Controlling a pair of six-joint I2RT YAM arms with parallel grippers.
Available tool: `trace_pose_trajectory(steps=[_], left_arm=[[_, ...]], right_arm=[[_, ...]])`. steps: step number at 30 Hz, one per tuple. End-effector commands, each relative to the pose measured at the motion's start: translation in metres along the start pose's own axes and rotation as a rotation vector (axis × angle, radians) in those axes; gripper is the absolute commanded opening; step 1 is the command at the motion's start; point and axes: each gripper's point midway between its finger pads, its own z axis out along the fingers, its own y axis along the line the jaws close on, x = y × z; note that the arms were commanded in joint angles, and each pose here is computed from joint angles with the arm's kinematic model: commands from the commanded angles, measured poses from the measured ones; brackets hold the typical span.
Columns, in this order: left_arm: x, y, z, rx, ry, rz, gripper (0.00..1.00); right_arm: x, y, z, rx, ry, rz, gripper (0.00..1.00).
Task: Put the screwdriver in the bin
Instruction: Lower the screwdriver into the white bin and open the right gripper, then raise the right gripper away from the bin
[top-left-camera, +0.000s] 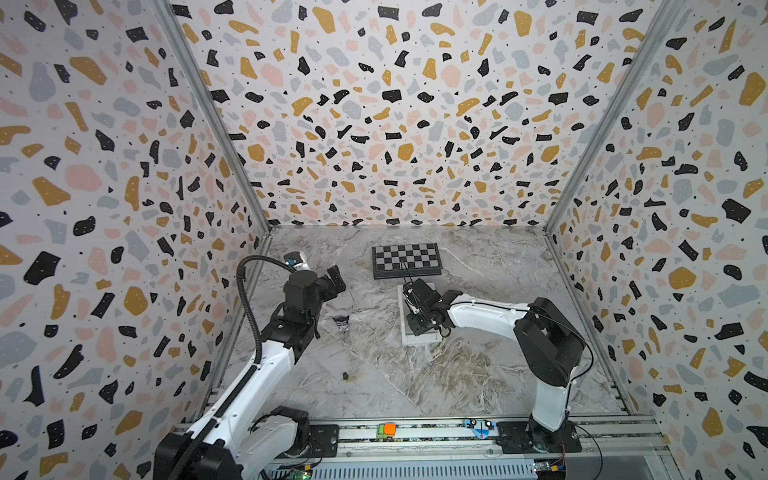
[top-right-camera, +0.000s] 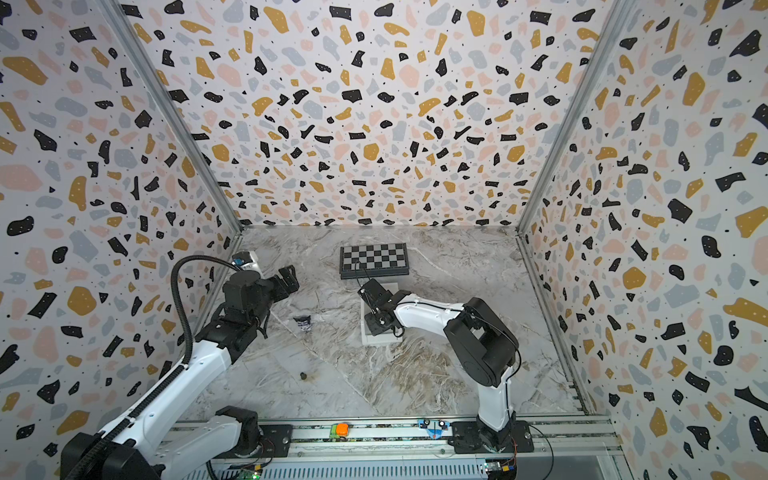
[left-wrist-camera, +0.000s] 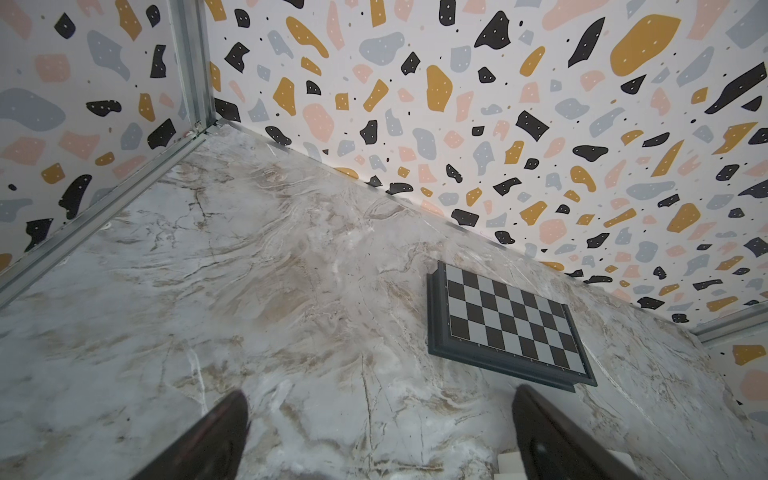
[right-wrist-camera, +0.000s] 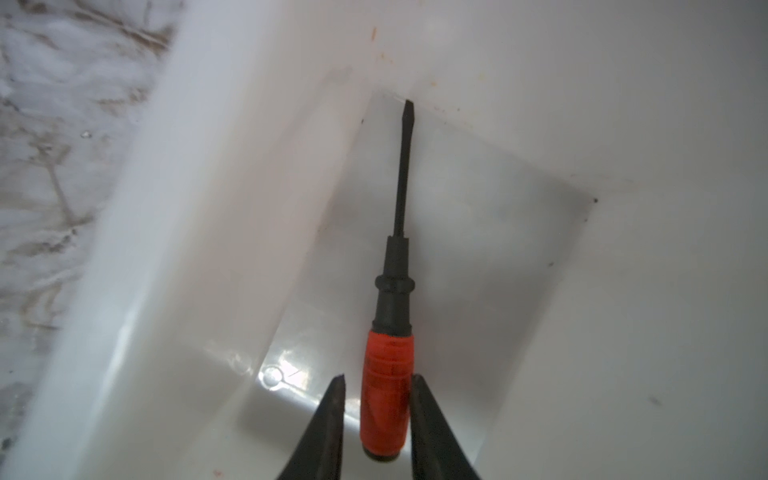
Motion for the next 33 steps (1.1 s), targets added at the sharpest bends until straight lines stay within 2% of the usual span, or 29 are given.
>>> trace_pose_trajectory(steps=[1, 17, 23, 33], left_arm=[[-0.009, 0.001, -0.003, -0.002, -0.039, -0.016, 1.0], [-0.013, 0.004, -0.004, -0.014, -0.047, 0.001, 1.0], [-0.02, 0.007, -0.005, -0.036, -0.059, 0.024, 1.0], [-0.028, 0.02, 0.0, -0.081, -0.069, 0.071, 1.0]], right_arm=[[-0.026, 0.001, -0.028, 0.001, -0.073, 0.01, 0.29], [-0.074, -0.008, -0.084, -0.035, -0.229, 0.028, 0.29], [-0.086, -0.038, -0.108, -0.018, -0.291, 0.073, 0.3], [-0.083, -0.108, -0.136, 0.019, -0.352, 0.194, 0.36]])
